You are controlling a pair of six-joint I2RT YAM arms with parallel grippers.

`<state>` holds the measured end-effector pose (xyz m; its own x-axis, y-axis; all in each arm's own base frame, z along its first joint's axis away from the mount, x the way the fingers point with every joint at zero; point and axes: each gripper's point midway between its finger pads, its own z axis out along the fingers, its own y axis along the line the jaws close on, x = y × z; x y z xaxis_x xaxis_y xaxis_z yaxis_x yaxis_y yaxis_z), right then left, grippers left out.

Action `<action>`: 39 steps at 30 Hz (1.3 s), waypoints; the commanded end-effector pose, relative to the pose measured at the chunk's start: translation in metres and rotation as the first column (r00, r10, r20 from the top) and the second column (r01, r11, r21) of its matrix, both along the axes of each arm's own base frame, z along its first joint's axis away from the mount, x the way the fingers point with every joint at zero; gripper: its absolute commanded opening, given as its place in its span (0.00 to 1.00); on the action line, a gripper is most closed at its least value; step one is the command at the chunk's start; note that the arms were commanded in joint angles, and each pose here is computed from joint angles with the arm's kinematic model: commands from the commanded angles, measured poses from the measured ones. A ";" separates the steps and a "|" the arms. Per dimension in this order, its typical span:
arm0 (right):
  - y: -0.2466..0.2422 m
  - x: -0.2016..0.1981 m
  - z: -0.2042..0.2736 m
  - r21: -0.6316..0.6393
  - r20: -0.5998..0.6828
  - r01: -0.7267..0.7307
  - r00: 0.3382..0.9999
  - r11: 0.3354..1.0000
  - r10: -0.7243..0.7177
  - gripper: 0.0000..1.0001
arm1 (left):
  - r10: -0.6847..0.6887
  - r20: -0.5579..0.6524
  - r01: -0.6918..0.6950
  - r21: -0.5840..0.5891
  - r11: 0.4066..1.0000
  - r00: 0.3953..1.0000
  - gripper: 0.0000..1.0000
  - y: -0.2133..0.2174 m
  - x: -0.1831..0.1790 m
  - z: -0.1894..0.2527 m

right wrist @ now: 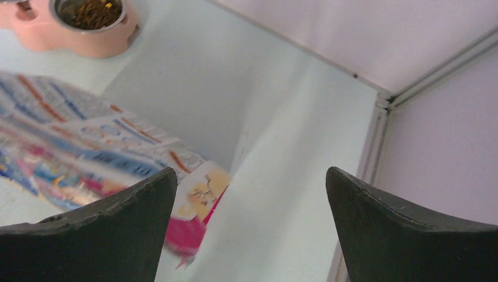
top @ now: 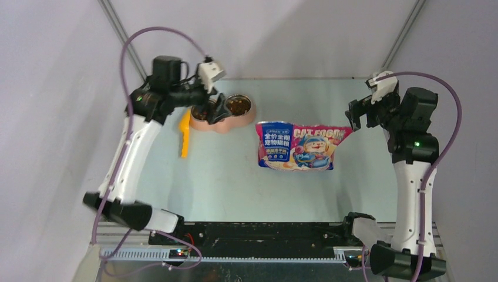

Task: Serve the pet food
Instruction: Place the pet food bag at the center of the board, then reset both arms

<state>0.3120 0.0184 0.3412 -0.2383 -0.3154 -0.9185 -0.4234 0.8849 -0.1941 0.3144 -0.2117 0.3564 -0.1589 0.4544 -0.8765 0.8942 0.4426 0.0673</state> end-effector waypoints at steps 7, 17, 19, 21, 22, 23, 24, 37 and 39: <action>-0.035 -0.036 0.056 -0.030 0.225 0.253 0.944 0.967 -0.240 1.00 | 0.562 0.225 -0.539 -0.159 0.827 0.796 1.00 0.131 -0.027 0.010; -0.034 -0.097 0.048 -0.019 0.277 0.313 0.914 0.950 -0.296 1.00 | 0.635 0.262 -0.628 -0.121 0.769 0.727 1.00 0.165 -0.092 -0.030; -0.036 -0.106 0.045 -0.015 0.272 0.333 0.909 0.943 -0.316 1.00 | 0.641 0.277 -0.633 -0.132 0.763 0.715 1.00 0.168 -0.103 -0.034; -0.033 -0.115 0.041 0.005 0.253 0.334 0.912 0.943 -0.324 1.00 | 0.644 0.283 -0.632 -0.143 0.761 0.711 1.00 0.170 -0.114 -0.038; -0.031 -0.117 0.038 0.009 0.242 0.322 0.918 0.947 -0.315 1.00 | 0.653 0.271 -0.639 -0.148 0.755 0.708 1.00 0.170 -0.116 -0.042; -0.024 -0.120 0.029 0.009 0.206 0.290 0.936 0.957 -0.285 1.00 | 0.658 0.270 -0.642 -0.158 0.751 0.703 1.00 0.171 -0.121 -0.042; -0.020 -0.123 0.021 0.017 0.176 0.274 0.946 0.962 -0.273 1.00 | 0.664 0.263 -0.645 -0.167 0.746 0.700 1.00 0.171 -0.125 -0.043; 0.022 -0.187 0.008 0.218 0.371 0.128 0.906 0.967 -0.204 1.00 | 0.873 0.285 -0.795 -0.369 0.482 0.397 1.00 0.224 -0.151 -0.037; 0.022 -0.193 0.002 0.241 0.354 0.139 0.909 0.960 -0.220 0.99 | 0.874 0.291 -0.786 -0.390 0.480 0.390 1.00 0.224 -0.155 -0.038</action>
